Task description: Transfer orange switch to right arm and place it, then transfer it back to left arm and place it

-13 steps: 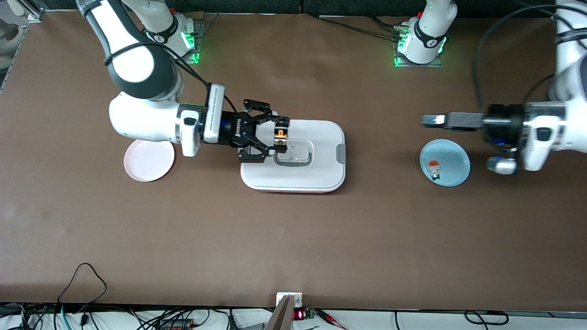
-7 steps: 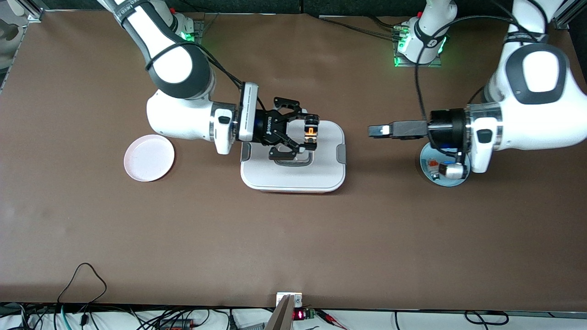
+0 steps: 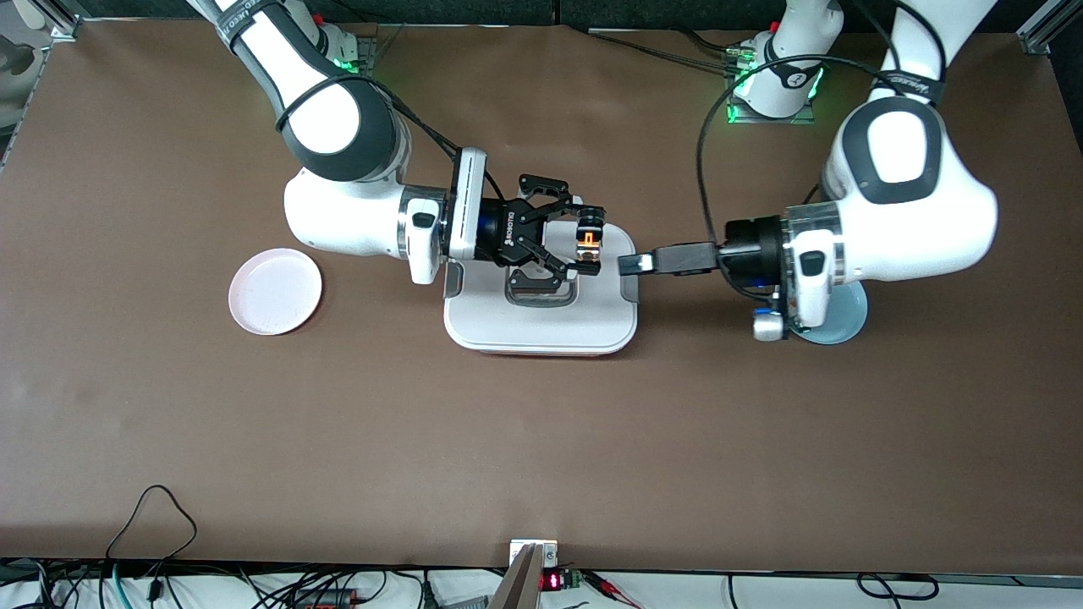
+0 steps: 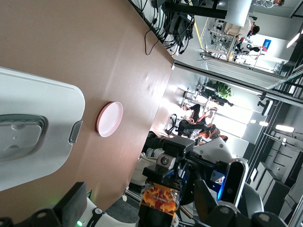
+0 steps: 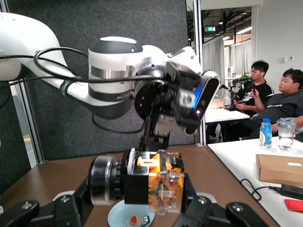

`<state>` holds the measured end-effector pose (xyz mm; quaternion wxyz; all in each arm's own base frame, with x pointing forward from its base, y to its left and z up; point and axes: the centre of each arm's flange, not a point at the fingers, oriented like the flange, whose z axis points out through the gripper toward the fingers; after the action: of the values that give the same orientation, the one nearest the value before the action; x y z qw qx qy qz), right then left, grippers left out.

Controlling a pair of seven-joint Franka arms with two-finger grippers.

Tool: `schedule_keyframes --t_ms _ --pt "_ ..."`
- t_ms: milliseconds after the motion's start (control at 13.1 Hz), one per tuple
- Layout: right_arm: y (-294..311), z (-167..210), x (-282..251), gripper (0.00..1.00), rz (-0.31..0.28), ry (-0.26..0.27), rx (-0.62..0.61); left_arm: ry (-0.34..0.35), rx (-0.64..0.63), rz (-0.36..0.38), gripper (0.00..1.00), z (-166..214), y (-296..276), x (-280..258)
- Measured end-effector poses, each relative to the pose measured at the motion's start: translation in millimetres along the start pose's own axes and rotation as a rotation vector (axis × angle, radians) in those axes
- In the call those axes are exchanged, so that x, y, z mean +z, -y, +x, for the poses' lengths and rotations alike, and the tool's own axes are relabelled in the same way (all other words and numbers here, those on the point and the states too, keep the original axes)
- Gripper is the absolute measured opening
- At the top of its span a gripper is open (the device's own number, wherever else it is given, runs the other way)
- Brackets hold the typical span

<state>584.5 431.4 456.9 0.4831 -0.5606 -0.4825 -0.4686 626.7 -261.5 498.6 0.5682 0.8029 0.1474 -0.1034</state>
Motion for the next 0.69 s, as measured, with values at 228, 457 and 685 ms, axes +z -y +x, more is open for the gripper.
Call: schedule_keyframes --t_ms 228,457,685 --pt "-0.2 1.2 -0.1 0.72 -0.001 -0.002 -0.001 0.017 -0.01 -0.026 1.0 -8.4 -5.1 16.8" --pt "-0.2 1.1 0.0 0.72 -0.001 -0.002 0.0 0.02 -0.018 -0.044 0.99 -9.4 -7.0 17.5" --pt "0.2 1.0 0.6 0.72 0.0 -0.002 0.0 0.026 -0.015 -0.044 0.96 -12.2 -9.2 20.1"
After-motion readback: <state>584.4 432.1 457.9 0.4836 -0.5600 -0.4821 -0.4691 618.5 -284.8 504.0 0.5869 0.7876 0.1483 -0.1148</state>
